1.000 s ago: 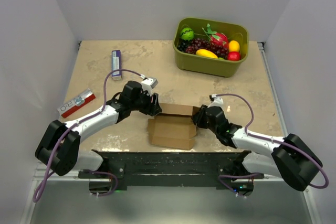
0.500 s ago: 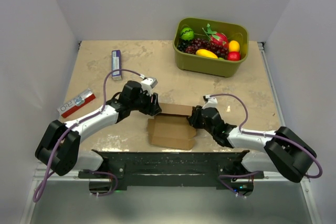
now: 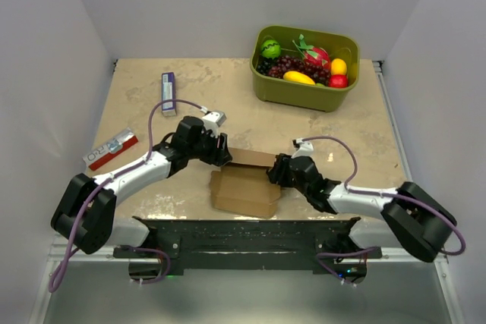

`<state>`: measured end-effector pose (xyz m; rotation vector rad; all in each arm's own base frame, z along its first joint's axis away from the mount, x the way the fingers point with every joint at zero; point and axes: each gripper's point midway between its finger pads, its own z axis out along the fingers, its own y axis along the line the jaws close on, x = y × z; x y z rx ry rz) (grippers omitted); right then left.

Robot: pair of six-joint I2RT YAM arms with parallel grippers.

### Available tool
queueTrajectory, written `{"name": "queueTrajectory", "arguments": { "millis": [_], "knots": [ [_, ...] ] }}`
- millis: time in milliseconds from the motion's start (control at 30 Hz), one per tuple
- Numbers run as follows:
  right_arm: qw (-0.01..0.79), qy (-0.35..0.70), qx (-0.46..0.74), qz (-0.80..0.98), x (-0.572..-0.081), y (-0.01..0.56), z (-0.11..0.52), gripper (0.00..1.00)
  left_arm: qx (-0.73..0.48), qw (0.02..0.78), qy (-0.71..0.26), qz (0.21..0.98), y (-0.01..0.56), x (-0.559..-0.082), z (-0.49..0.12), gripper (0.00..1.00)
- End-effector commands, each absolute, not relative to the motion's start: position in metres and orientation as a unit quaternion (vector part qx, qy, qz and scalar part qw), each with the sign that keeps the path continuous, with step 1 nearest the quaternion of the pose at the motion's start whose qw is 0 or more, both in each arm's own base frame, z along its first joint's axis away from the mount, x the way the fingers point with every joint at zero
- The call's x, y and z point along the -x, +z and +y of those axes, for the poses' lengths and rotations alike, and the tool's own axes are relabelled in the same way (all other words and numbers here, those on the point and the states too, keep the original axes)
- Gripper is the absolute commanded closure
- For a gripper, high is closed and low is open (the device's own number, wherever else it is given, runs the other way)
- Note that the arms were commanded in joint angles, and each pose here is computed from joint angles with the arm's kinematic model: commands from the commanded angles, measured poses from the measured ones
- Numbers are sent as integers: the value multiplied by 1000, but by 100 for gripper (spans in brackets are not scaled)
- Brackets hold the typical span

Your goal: Fold the paper box

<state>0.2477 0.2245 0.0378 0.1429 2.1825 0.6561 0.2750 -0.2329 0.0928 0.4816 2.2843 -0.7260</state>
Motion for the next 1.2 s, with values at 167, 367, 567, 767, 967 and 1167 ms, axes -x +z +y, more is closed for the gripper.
{"name": "queueTrajectory", "arguments": {
  "millis": [167,367,567,767,967,1167],
  "knots": [
    [384,296,-13,875,-201,93,213,29,-192,348,-276,875,100,-280,-236,46],
    [412,277,-32,867,-195,125,188,18,-193,345,-279,875,99,-279,-237,46],
    [419,139,-52,896,-218,110,158,13,-192,350,-276,875,101,-280,-235,46],
    [398,196,-16,896,-219,117,192,41,-192,352,-272,875,102,-281,-234,46],
    [343,312,0,886,-190,106,225,66,-190,352,-273,875,102,-282,-234,46],
    [301,315,-2,900,-185,68,236,69,-191,346,-277,876,99,-281,-236,46]
  ]
}}
